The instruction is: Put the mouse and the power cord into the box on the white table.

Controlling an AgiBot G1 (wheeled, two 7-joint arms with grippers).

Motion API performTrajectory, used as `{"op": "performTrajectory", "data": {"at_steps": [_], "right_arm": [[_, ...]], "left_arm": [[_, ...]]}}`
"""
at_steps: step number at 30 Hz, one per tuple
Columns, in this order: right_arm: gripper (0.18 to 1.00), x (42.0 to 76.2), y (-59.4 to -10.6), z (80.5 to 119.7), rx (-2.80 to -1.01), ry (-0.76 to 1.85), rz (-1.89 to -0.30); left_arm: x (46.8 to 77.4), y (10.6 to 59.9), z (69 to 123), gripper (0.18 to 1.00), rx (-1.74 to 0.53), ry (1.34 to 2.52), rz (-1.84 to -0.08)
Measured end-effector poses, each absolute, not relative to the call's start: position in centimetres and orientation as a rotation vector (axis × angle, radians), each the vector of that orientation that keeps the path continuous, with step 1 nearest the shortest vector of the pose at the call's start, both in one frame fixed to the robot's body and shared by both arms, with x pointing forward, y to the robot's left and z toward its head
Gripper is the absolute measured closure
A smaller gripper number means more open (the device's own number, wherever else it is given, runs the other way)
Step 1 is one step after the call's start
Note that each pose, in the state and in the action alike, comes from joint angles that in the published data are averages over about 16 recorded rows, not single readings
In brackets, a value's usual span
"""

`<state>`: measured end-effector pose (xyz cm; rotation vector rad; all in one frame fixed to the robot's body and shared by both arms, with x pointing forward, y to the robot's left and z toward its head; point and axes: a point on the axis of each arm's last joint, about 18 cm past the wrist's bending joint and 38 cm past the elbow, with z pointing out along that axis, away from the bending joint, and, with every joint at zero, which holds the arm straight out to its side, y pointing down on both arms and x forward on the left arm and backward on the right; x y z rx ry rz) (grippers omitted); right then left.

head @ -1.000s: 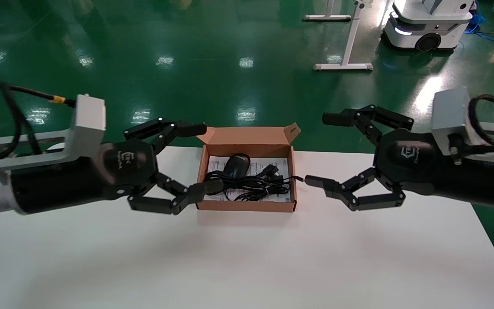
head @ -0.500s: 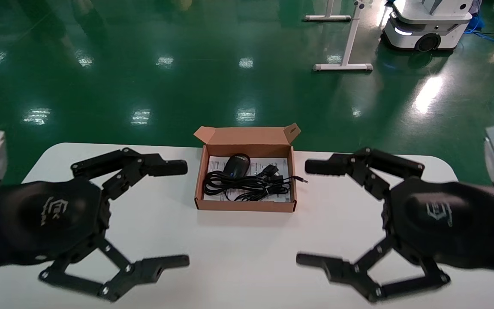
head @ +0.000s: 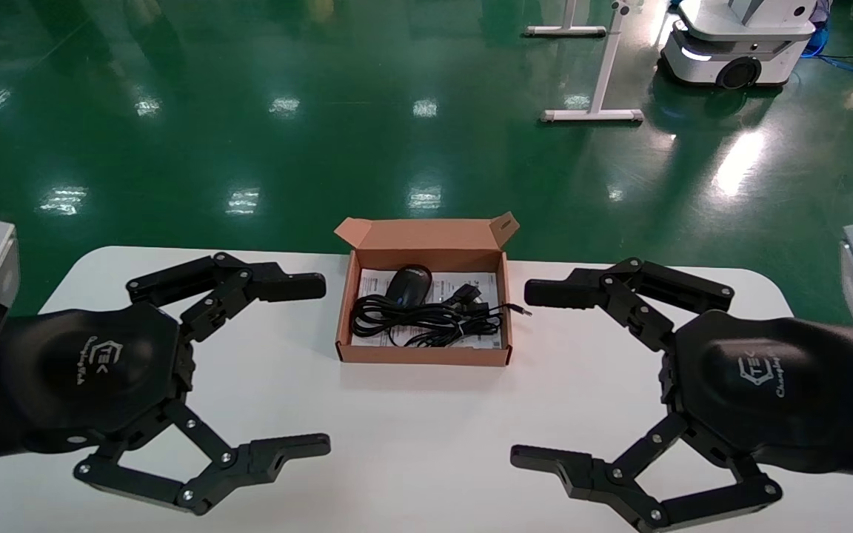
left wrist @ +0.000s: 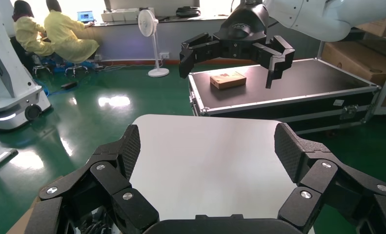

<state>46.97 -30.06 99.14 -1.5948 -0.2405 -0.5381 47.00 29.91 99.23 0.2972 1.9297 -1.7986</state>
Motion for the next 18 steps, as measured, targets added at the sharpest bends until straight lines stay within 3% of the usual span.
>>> {"op": "performTrajectory", "data": {"at_steps": [18], "right_arm": [[0.178,47.48,-30.20,99.20,-1.595,-0.232,-0.552]], "left_arm": [[47.41,29.99,99.21,0.184,0.281,1.926,-1.799]]}}
